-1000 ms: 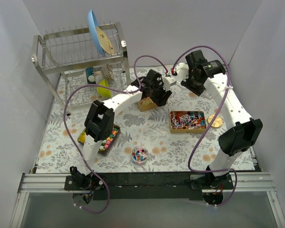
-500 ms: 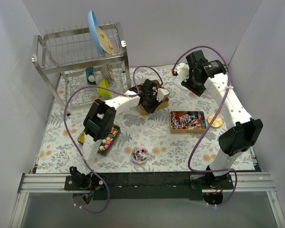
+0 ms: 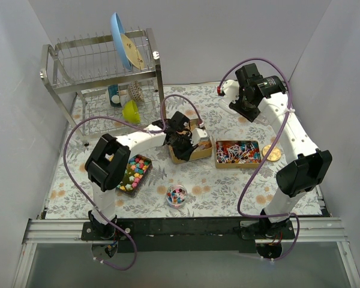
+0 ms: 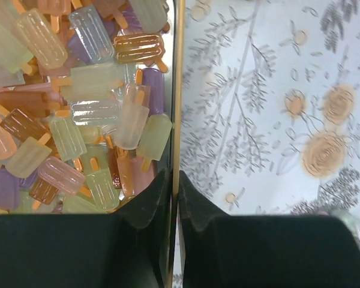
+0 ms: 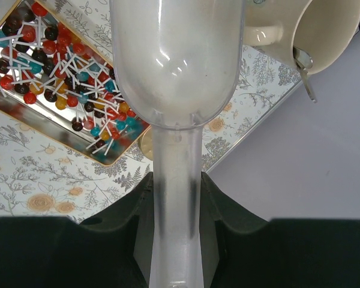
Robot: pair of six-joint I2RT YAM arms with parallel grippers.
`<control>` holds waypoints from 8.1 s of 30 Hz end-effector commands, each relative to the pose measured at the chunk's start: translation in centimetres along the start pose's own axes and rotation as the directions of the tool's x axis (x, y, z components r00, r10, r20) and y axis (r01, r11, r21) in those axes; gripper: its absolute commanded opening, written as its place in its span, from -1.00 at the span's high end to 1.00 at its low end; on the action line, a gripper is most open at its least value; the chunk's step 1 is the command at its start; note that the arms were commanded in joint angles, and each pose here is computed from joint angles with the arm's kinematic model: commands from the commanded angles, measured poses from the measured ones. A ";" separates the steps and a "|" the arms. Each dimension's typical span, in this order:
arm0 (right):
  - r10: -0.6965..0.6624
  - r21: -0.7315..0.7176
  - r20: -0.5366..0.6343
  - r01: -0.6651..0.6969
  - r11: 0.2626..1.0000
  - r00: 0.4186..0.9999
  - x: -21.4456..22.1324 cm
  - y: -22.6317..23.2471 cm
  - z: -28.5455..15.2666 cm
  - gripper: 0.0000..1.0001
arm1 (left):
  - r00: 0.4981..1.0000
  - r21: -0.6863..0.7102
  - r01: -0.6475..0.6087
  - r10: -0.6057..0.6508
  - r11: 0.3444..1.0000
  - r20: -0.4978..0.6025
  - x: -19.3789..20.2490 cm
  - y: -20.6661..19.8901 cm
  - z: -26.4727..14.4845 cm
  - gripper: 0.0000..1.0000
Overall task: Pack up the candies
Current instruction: Move the storage box to the center of the board, then adjust the spatula, then scoop the fake candies from the storage box, then move the storage box to the center of the board.
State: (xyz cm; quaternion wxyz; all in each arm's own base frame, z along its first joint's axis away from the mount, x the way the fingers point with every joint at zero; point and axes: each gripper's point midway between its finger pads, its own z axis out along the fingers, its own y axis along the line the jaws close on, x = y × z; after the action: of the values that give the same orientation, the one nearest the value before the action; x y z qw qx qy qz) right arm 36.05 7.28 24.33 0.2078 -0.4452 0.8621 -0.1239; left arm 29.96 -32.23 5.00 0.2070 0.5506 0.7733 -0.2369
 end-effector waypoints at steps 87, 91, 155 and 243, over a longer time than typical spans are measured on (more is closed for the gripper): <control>-0.508 -0.133 0.406 0.599 0.790 0.760 -9.8 16.9 -4.1 0.97 | 0.356 0.685 0.634 -0.922 0.359 0.154 -1.4 -1.1 -16.4 0.20; -0.511 -0.129 0.412 0.604 0.787 0.754 -10.2 17.1 -4.1 0.97 | 0.348 0.688 0.633 -0.924 0.354 0.156 -1.5 -0.9 -16.4 0.26; -0.078 -0.497 0.666 0.519 0.696 0.742 -11.6 19.5 -3.4 -0.05 | 0.377 0.738 0.586 -0.919 0.333 0.116 -0.3 -1.6 -17.9 1.00; -0.944 -0.139 -0.054 0.934 0.329 0.325 -10.4 16.4 3.3 0.97 | 0.081 0.012 0.996 -0.984 0.084 0.158 16.2 0.8 -10.2 1.00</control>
State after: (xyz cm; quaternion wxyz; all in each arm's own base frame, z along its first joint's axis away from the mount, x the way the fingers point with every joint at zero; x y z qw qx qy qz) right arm 29.98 25.86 15.98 0.0270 -0.8615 0.4711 -0.1877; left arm 24.84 -13.14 2.57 0.0528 -0.1532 0.9435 -0.2889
